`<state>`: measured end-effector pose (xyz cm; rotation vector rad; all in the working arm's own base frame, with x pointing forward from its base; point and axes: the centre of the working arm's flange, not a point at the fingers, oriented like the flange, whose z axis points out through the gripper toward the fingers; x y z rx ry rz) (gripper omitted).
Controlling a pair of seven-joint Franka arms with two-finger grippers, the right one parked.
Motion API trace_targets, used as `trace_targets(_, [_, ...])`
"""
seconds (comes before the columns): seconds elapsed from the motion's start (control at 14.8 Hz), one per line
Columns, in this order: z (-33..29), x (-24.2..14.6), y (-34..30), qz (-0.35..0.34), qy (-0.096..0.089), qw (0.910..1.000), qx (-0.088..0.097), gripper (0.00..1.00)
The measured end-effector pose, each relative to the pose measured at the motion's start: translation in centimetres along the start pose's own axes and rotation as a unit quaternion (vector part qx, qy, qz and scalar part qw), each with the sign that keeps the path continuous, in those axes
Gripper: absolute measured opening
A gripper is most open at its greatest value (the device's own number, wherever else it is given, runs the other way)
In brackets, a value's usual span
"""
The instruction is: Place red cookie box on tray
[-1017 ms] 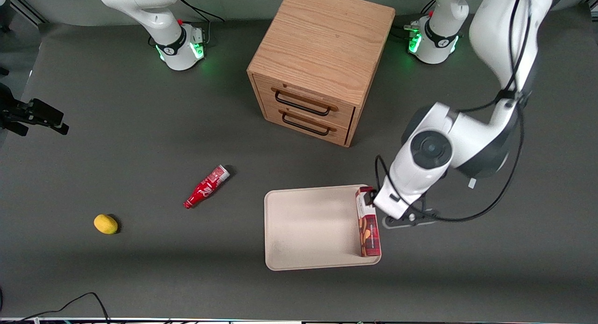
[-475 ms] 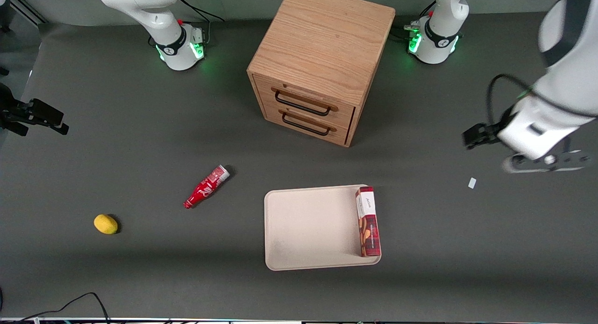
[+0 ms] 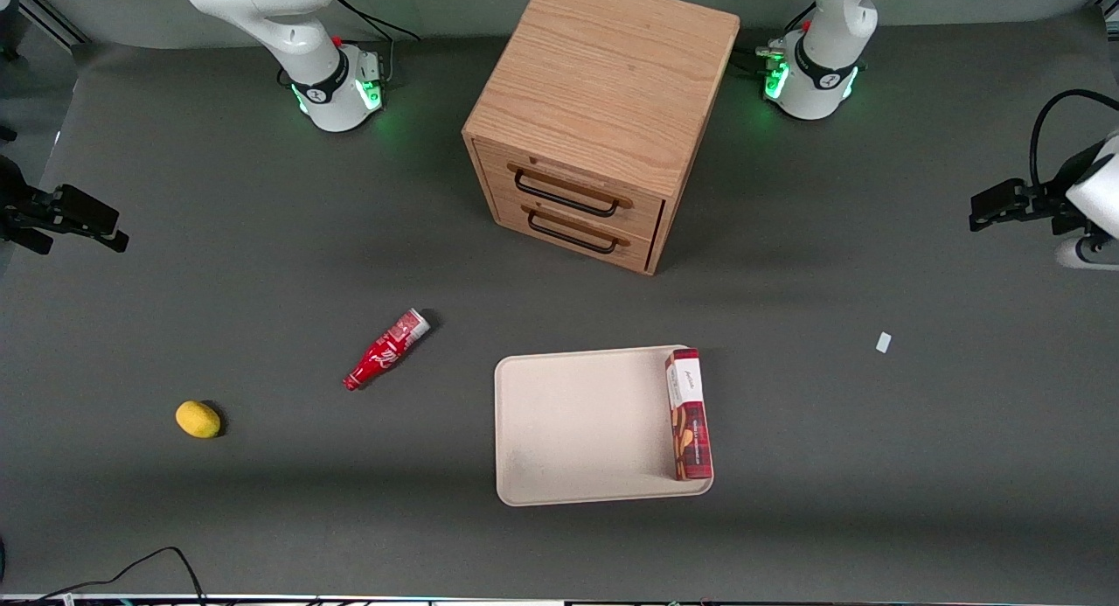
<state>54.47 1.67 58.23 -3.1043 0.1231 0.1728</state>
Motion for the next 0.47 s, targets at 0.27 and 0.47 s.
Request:
trace_targets(0.27, [0.2, -3.1, 0.1, 0.0, 0.008, 1.0, -0.002, 1.0])
trace_targets(0.47, [-0.7, -3.7, 0.2, 0.013, 0.009, 0.9999, -0.003, 1.0])
